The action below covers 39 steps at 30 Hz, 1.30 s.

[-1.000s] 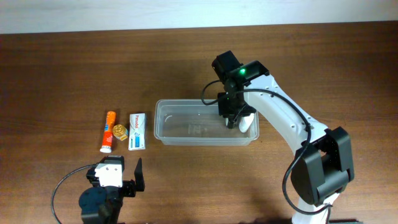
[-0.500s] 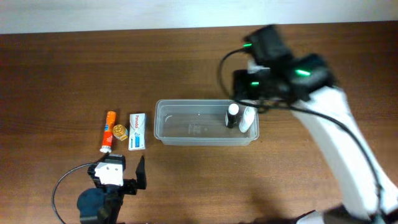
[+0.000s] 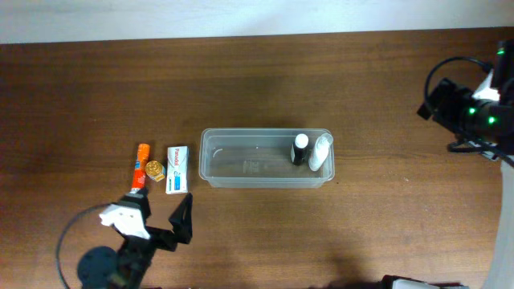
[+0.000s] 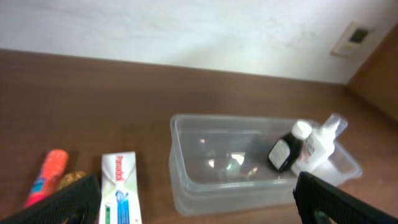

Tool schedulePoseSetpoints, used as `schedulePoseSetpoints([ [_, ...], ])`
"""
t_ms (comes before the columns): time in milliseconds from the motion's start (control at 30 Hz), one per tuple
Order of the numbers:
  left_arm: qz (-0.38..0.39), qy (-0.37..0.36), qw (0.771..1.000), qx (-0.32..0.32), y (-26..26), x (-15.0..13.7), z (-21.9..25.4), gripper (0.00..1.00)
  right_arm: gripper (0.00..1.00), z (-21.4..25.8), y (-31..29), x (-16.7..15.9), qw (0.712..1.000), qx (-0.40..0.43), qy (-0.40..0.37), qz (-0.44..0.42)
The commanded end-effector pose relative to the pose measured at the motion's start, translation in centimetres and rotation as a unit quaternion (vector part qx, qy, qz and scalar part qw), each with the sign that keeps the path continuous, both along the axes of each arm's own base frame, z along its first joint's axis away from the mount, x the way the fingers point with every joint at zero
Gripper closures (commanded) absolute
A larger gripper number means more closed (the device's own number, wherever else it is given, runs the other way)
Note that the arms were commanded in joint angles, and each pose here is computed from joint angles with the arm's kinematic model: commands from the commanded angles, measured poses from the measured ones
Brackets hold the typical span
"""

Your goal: Pack container

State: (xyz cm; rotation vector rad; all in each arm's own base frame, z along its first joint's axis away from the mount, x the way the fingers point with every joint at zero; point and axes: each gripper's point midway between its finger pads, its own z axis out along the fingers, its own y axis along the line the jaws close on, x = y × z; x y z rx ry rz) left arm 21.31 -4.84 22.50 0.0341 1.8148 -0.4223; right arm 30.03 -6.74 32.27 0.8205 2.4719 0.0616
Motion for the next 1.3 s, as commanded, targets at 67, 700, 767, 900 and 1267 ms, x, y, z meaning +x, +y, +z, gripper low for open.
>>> schedulePoseSetpoints([
  [67,0.082,0.074,0.994,0.011,3.0,2.9,4.4,0.00,0.02,-0.6,-1.7,-0.1,1.000,0.003,0.010,-0.029],
  [700,0.144,0.417,0.876,0.194,11.8,13.2,-3.7,0.00,0.02,-0.6,-1.8,0.0,0.999,0.003,0.011,-0.030],
  [767,0.151,0.442,0.864,0.188,12.9,13.3,-5.4,0.00,0.02,-0.6,-1.8,0.0,0.999,0.003,0.011,-0.030],
  [900,0.158,0.474,0.847,0.183,15.0,13.2,-7.7,0.01,0.02,-0.6,-1.8,0.0,1.000,0.003,0.011,-0.029],
  [1267,0.049,0.556,0.805,0.203,14.5,14.0,-16.7,0.02,0.02,-0.6,-1.8,0.0,0.999,0.003,0.011,-0.030],
])
